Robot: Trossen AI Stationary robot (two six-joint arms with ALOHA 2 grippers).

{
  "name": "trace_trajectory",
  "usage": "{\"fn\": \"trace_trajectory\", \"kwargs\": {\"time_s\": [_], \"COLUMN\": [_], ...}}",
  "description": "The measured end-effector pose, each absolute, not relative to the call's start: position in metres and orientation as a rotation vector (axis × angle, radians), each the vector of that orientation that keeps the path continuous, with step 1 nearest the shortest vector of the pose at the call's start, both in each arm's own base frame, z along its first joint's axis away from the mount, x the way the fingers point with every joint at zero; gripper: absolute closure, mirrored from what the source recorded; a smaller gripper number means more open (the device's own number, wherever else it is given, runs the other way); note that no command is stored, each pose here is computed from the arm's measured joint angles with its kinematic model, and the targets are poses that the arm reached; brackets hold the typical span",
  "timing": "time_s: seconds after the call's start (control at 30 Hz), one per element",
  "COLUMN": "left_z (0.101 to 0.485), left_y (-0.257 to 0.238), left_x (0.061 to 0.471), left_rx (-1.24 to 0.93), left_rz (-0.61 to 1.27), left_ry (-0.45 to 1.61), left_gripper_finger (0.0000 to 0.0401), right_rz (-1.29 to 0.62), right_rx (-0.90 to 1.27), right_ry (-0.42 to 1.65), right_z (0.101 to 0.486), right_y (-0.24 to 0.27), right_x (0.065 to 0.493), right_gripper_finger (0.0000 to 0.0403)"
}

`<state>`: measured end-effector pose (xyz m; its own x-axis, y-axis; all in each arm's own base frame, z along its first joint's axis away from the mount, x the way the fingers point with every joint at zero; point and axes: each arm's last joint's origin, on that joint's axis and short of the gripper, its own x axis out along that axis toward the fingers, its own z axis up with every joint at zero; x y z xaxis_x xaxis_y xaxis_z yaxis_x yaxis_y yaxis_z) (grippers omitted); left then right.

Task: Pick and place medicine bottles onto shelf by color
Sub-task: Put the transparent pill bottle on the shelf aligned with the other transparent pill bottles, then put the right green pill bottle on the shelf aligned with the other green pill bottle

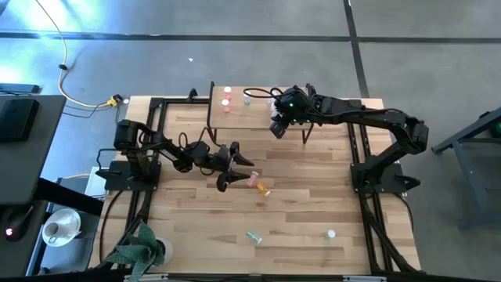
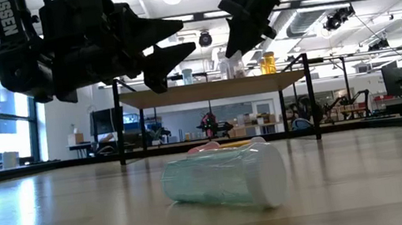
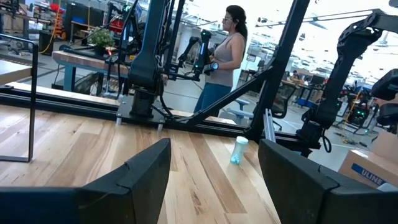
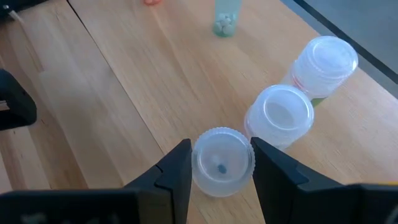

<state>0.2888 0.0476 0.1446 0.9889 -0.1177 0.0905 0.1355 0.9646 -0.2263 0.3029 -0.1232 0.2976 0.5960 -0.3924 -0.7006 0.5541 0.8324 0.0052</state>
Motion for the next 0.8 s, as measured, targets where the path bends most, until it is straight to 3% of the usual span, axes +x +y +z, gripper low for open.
{"fn": "trace_trajectory", "kwargs": {"time_s": [0.33,0.53,0.8], "left_z": [0.145,0.145,0.145], "left_y": [0.048,0.048,0.048], "left_x": [0.289,0.289,0.289], "left_rx": [-0.234,-0.234,-0.234], "left_rz": [-0.128,-0.128,-0.128], "left_ry": [-0.077,-0.077,-0.076], "left_gripper_finger": [0.017,0.017,0.017], "right_rz": [-0.576,-0.577,-0.55], "right_rx": [0.211,0.198,0.19], "right_ry": [0.755,0.763,0.772], "right_z": [0.298,0.3,0.335], "right_y": [-0.124,-0.124,-0.113], "right_x": [0.303,0.302,0.302], "right_gripper_finger": [0.0214,0.0209,0.0208]}}
